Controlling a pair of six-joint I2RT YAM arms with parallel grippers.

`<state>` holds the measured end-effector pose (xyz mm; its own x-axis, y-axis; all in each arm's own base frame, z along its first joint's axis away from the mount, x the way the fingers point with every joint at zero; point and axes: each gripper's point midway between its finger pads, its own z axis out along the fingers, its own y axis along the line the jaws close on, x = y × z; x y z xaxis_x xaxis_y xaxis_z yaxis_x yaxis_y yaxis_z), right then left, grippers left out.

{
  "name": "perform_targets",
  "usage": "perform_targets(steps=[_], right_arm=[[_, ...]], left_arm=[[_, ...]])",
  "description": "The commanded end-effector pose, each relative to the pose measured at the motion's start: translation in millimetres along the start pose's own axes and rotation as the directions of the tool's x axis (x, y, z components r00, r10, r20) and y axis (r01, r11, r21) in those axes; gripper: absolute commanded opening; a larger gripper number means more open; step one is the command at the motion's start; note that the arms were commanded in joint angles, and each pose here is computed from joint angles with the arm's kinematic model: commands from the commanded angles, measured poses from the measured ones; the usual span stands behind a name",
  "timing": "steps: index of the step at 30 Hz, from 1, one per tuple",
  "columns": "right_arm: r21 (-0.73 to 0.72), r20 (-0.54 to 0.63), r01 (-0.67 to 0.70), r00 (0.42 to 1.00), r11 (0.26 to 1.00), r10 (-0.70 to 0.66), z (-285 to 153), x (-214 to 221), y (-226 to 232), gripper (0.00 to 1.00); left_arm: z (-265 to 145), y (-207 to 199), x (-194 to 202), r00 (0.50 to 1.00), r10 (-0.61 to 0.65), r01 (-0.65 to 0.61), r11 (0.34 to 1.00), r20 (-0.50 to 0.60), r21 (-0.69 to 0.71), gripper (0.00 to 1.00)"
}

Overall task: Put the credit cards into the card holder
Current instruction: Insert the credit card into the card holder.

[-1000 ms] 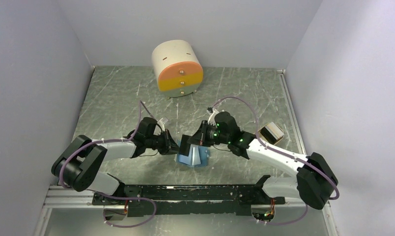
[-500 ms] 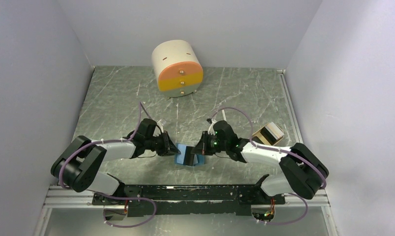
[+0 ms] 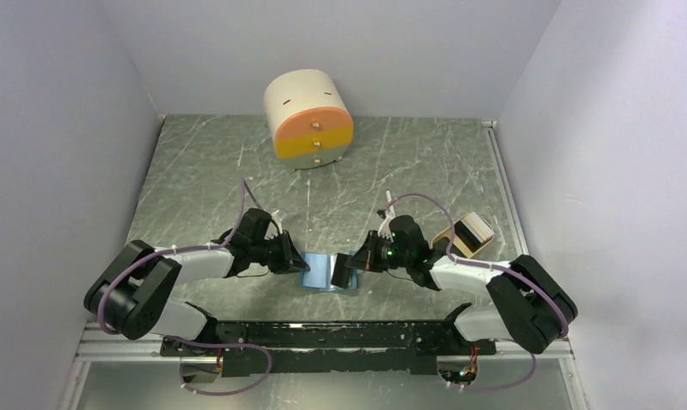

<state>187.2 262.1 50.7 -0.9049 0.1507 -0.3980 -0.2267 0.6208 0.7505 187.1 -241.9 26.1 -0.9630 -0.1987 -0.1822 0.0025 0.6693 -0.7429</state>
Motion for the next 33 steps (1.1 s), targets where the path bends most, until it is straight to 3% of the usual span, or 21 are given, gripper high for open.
perform_targets(steps=[1, 10, 21, 33], right_arm=[[-0.059, 0.049, 0.019, 0.999, 0.998, -0.017, -0.6, -8.0, 8.1, 0.00], [-0.129, 0.078, -0.071, 0.994, 0.989, 0.082, 2.1, -10.0, 13.7, 0.00], [-0.161, 0.068, -0.121, 0.989, 0.980, 0.133, 9.7, -10.8, 14.0, 0.00], [-0.167, -0.009, -0.189, 0.982, 0.968, 0.190, 18.2, 5.9, 5.9, 0.00]], left_arm=[[-1.9, 19.5, 7.2, 0.999, 0.033, -0.034, 0.997, -0.008, -0.076, 0.17], [-1.0, 22.1, 8.4, 0.999, 0.043, -0.043, 0.996, -0.009, -0.076, 0.19], [-1.6, 14.9, 10.0, 0.999, 0.041, -0.042, 0.998, -0.020, -0.043, 0.28], [0.2, 13.0, 10.2, 0.999, 0.042, -0.043, 0.999, -0.026, -0.028, 0.25]])
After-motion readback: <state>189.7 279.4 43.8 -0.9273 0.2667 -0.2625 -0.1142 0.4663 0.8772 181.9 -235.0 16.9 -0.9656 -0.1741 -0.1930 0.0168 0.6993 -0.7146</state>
